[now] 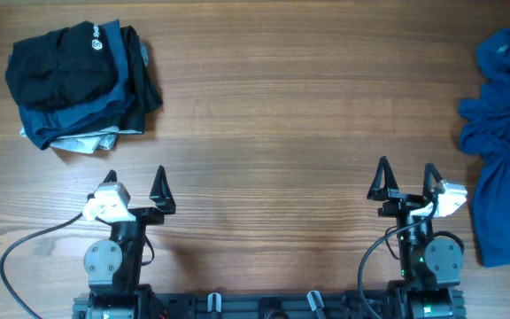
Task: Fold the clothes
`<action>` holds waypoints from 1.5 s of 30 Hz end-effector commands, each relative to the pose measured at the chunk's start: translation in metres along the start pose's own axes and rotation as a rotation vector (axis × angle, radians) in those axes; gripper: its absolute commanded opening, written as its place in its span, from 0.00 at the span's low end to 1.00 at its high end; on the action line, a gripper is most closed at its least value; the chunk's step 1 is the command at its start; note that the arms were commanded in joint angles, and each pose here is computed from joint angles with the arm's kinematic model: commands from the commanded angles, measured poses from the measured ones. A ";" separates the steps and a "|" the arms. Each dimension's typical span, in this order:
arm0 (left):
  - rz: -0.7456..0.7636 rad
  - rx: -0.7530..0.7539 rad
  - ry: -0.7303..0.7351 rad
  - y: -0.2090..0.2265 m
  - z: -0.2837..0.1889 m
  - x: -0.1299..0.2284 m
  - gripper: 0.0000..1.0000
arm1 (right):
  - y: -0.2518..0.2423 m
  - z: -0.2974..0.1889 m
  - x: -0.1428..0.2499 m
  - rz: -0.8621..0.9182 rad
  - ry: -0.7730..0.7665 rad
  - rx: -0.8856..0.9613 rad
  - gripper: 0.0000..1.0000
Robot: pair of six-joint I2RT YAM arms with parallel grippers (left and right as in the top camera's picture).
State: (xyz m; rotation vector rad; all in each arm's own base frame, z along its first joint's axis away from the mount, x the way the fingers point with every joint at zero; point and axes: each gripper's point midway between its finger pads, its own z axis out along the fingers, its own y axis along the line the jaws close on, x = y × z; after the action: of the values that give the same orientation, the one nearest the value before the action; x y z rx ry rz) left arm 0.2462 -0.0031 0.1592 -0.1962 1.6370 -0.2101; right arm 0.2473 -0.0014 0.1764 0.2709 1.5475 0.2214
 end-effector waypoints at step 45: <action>0.020 -0.004 0.000 0.001 0.000 0.002 1.00 | 0.031 -0.025 -0.112 0.149 -0.178 -0.055 0.99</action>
State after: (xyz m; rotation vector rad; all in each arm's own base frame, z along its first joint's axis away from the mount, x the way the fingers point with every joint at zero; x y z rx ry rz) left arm 0.2462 -0.0031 0.1592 -0.1959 1.6371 -0.2098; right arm 0.2407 0.0005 0.2097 0.3409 1.5036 0.3242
